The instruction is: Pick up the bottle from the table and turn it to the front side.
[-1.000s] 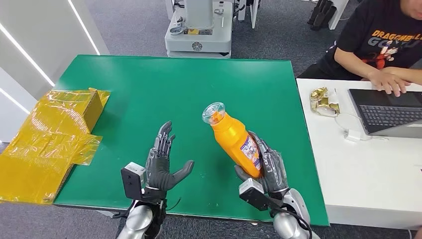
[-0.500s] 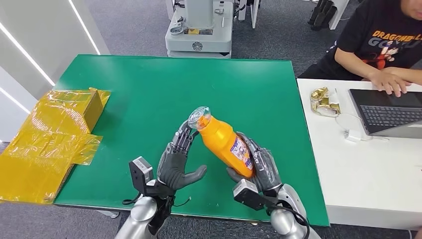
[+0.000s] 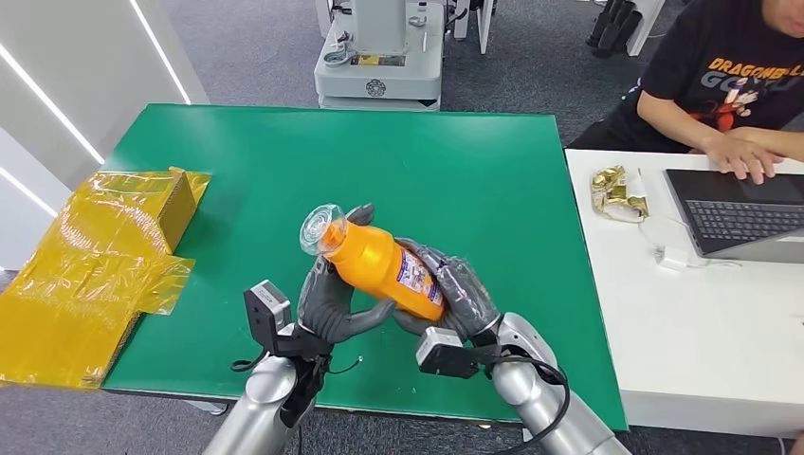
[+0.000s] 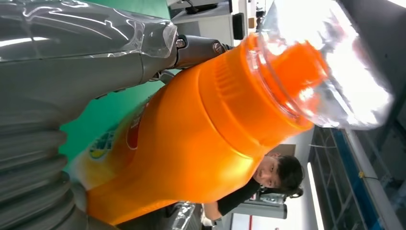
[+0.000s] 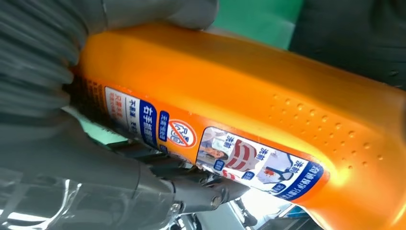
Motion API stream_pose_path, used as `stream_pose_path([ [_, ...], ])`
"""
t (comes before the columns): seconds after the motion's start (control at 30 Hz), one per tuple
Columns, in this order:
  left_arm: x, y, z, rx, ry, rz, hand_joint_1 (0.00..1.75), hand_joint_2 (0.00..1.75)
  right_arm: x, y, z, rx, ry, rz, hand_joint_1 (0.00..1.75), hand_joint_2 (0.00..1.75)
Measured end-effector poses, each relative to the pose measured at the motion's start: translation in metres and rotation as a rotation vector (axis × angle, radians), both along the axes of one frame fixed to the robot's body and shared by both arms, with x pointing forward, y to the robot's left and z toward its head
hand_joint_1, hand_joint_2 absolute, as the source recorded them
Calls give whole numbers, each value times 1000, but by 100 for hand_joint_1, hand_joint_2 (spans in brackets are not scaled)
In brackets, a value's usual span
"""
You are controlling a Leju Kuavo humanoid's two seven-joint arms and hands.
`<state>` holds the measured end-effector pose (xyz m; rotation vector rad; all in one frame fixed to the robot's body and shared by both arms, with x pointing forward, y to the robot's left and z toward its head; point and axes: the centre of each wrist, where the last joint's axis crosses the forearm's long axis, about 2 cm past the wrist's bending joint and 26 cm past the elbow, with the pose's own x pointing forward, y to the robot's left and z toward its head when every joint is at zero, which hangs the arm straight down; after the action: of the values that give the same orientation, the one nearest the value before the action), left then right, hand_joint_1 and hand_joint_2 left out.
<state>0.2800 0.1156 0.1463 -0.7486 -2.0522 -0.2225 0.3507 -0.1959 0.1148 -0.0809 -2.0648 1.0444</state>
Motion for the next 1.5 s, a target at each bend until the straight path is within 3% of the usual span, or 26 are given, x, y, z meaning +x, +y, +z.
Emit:
stream_pose_path([
  [0.37, 0, 1, -1, 2, 20, 16, 0, 175, 9, 16, 1, -76, 67, 67, 175, 175],
  [0.87, -7, 5, -13, 20, 63, 48, 0, 175, 20, 19, 0, -216, 108, 54, 175, 175],
  [1.27, -7, 6, -17, 37, 73, 66, 0, 175, 20, 21, -2, -224, 113, 108, 175, 175],
  [1.5, 4, 5, -13, 28, 61, 101, 0, 175, 16, 23, -5, -212, 128, 148, 175, 175],
])
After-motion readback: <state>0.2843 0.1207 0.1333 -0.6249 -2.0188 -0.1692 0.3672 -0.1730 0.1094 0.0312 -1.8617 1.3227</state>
